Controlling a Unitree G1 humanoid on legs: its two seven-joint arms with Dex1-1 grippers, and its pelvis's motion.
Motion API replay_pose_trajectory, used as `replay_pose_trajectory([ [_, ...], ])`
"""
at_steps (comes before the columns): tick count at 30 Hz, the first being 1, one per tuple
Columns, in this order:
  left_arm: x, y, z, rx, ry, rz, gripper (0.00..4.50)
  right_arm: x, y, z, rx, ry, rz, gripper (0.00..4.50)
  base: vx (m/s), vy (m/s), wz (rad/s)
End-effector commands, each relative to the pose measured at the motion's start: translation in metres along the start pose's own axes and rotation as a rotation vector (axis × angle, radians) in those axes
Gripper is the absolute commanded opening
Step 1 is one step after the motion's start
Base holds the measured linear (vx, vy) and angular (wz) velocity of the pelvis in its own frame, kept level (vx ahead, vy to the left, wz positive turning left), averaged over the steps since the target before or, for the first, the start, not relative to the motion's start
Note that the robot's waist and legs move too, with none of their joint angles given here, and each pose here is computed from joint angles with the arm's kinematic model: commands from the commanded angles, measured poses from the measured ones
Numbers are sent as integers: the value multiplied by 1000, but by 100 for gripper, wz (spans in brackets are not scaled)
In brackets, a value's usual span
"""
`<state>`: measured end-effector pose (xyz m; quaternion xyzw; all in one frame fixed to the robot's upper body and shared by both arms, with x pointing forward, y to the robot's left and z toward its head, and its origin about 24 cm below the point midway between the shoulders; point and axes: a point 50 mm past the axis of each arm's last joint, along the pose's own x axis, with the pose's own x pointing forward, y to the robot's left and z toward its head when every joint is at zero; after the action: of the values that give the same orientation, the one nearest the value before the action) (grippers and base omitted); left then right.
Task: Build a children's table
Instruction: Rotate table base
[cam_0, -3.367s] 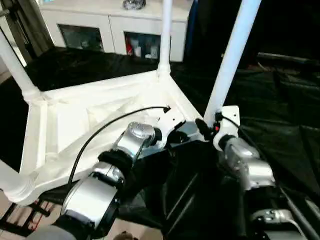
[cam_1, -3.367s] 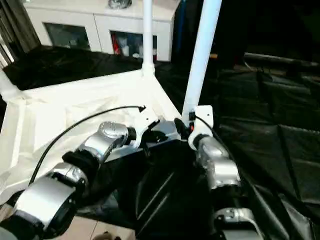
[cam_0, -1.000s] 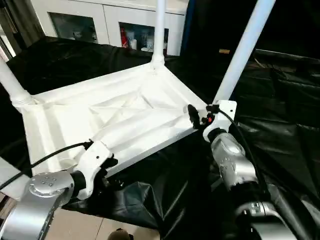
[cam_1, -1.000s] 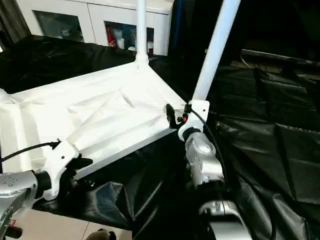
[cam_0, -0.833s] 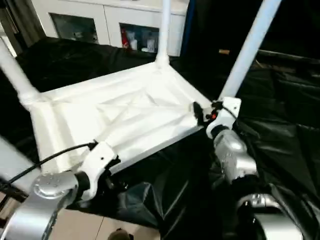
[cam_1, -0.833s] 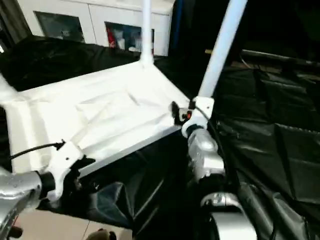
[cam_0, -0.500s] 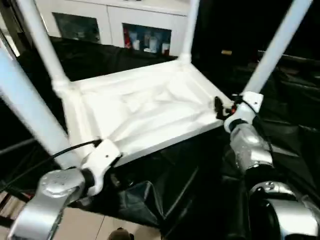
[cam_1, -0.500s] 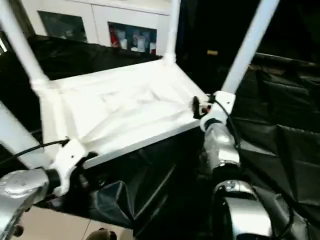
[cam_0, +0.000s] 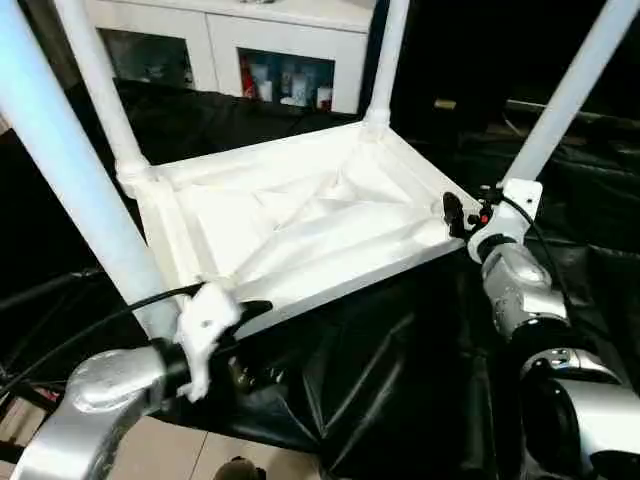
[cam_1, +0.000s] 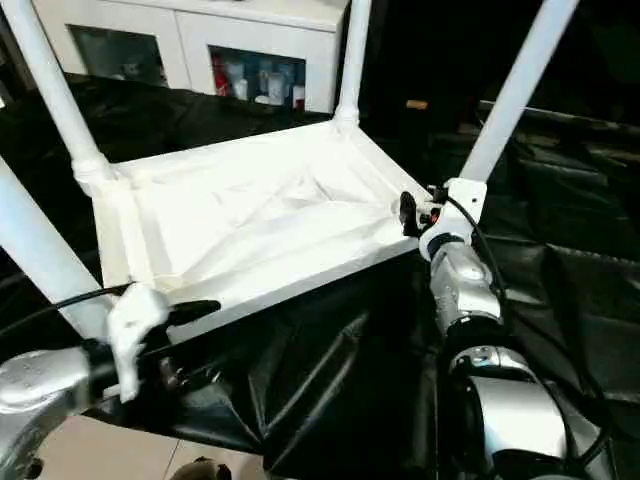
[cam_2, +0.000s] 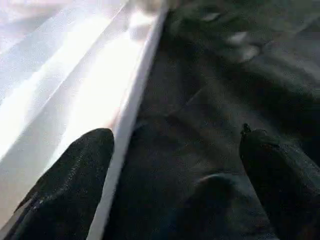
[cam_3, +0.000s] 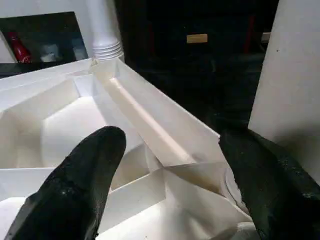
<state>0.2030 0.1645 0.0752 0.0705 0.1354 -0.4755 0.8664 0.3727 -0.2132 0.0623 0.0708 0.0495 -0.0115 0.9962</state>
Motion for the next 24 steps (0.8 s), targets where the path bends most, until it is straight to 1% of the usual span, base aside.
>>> replay_pose_trajectory([
  [1, -20, 19, -8, 16, 50, 162, 446, -3, -29, 20, -17, -80, -114, 371, 0, 0, 0],
  [2, -17, 22, -7, 8, 15, 190, 446, -2, -26, 17, -9, -79, -107, 371, 0, 0, 0],
  [3, -17, 22, -7, 7, 12, 192, 446, -2, -25, 17, -9, -79, -106, 371, 0, 0, 0],
  [4, -11, 23, -7, 6, -32, 207, 446, -3, -19, 12, 1, -75, -90, 371, 0, 0, 0],
  [5, -8, 24, -8, 8, -46, 217, 446, -3, -15, 9, 1, -68, -77, 371, 0, 0, 0],
  [7, -4, 23, -11, 9, -40, 198, 446, -3, -9, 4, -16, -57, -60, 371, 0, 0, 0],
  [9, -1, 24, -14, 31, -23, 194, 446, -3, -3, 0, -23, -48, -43, 371, 0, 0, 0],
  [11, 4, 26, -14, 23, -45, 189, 446, -4, 5, -4, -22, -46, -20, 371, 0, 0, 0],
  [13, 9, 32, -11, 39, -51, 222, 446, -4, 11, -7, -11, -40, -1, 371, 0, 0, 0],
  [14, 16, 39, -10, 68, -43, 270, 446, -5, 21, -10, -11, -37, 31, 371, 0, 0, 0],
  [15, 16, 40, -9, 69, -45, 271, 446, -5, 22, -10, -12, -37, 37, 371, 0, 0, 0],
  [17, 24, 42, -7, 67, -69, 262, 446, -5, 33, -12, -29, -41, 85, 371, 0, 0, 0],
  [18, 28, 41, -4, 70, -92, 237, 446, -6, 39, -13, -34, -45, 110, 371, 0, 0, 0],
  [19, 35, 38, 0, 51, -131, 189, 446, -6, 45, -13, -30, -46, 135, 371, 0, 0, 0],
  [22, 43, 34, 6, 23, -173, 142, 446, -6, 51, -13, -28, -51, 153, 371, 0, 0, 0],
  [24, 49, 24, 8, 5, -178, 46, 446, -6, 55, -14, -34, -52, 165, 371, 0, 0, 0],
])
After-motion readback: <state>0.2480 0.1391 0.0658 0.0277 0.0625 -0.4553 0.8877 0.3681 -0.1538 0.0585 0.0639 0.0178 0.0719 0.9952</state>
